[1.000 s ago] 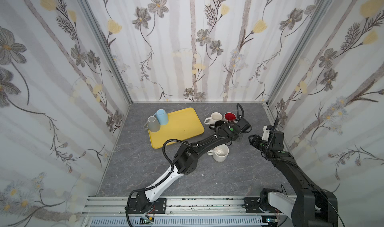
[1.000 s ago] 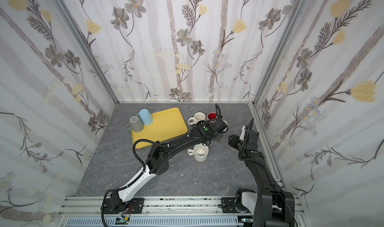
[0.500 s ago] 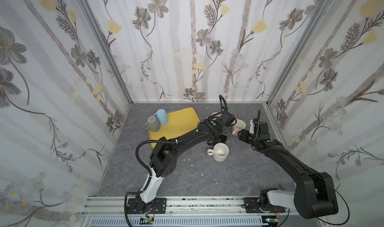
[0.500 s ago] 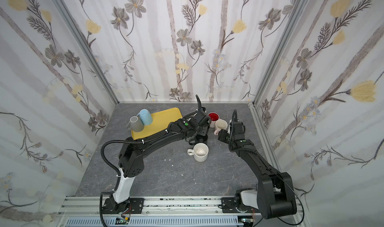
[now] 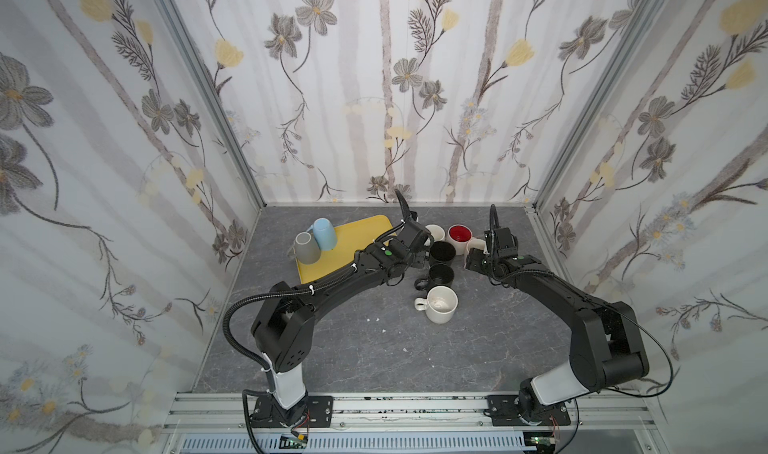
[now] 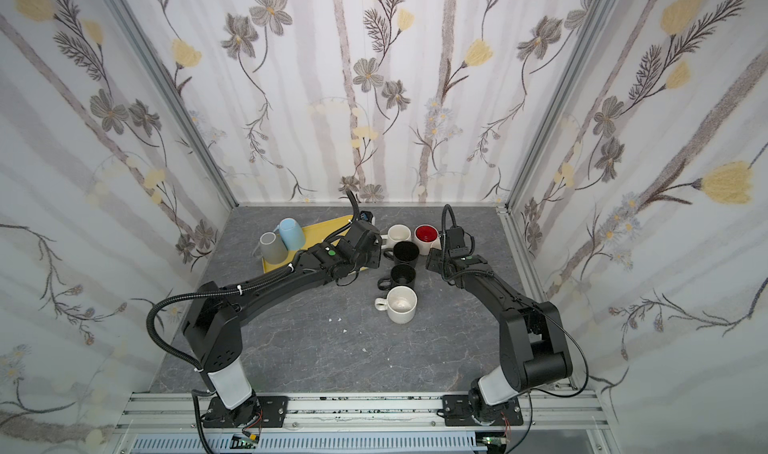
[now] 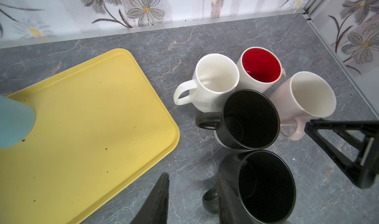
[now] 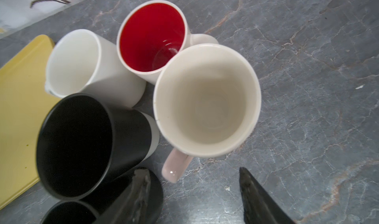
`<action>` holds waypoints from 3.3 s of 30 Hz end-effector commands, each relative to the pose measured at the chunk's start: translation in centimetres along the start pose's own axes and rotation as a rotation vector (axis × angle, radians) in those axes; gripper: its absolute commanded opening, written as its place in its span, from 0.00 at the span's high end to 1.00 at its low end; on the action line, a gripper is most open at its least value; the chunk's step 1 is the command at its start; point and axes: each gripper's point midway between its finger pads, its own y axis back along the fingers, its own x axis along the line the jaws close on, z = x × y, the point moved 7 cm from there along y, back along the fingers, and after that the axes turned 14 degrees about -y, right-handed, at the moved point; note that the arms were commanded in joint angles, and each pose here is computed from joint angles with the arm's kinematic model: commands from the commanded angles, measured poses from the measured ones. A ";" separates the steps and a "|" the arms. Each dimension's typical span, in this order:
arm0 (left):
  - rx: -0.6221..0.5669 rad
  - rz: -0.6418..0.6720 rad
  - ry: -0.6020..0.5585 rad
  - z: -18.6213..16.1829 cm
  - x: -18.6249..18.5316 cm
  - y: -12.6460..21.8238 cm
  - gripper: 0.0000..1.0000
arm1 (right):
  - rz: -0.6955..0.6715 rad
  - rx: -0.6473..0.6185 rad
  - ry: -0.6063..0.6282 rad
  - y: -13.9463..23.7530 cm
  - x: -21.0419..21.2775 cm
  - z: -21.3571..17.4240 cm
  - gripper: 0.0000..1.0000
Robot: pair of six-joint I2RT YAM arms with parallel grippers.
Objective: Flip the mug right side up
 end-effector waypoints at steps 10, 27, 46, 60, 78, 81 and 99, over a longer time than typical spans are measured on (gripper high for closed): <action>-0.061 -0.004 0.041 -0.4 2.1 0.9 0.63 | -0.139 0.023 0.057 -2.5 -0.7 0.2 0.36; -0.032 -0.021 0.046 -0.6 1.7 -0.1 0.63 | -0.105 0.063 0.282 -1.4 -1.6 -0.3 0.83; -0.024 -0.035 0.043 -0.4 1.4 -0.3 0.63 | -0.008 0.207 0.636 -1.4 -0.8 -1.1 0.96; -0.006 -0.044 0.041 -1.2 1.5 -0.1 0.62 | -0.148 0.130 0.738 -2.0 -1.7 1.0 0.46; -0.006 -0.029 0.045 -1.2 1.8 0.5 0.62 | -0.234 0.053 0.743 -2.5 -1.6 4.6 0.48; -0.009 -0.021 0.044 -1.1 1.9 0.7 0.62 | -0.244 0.050 0.751 -2.8 -1.5 4.9 0.49; -0.080 0.264 0.189 1.1 18.0 3.2 0.41 | -0.020 0.006 0.498 3.3 0.7 4.5 0.47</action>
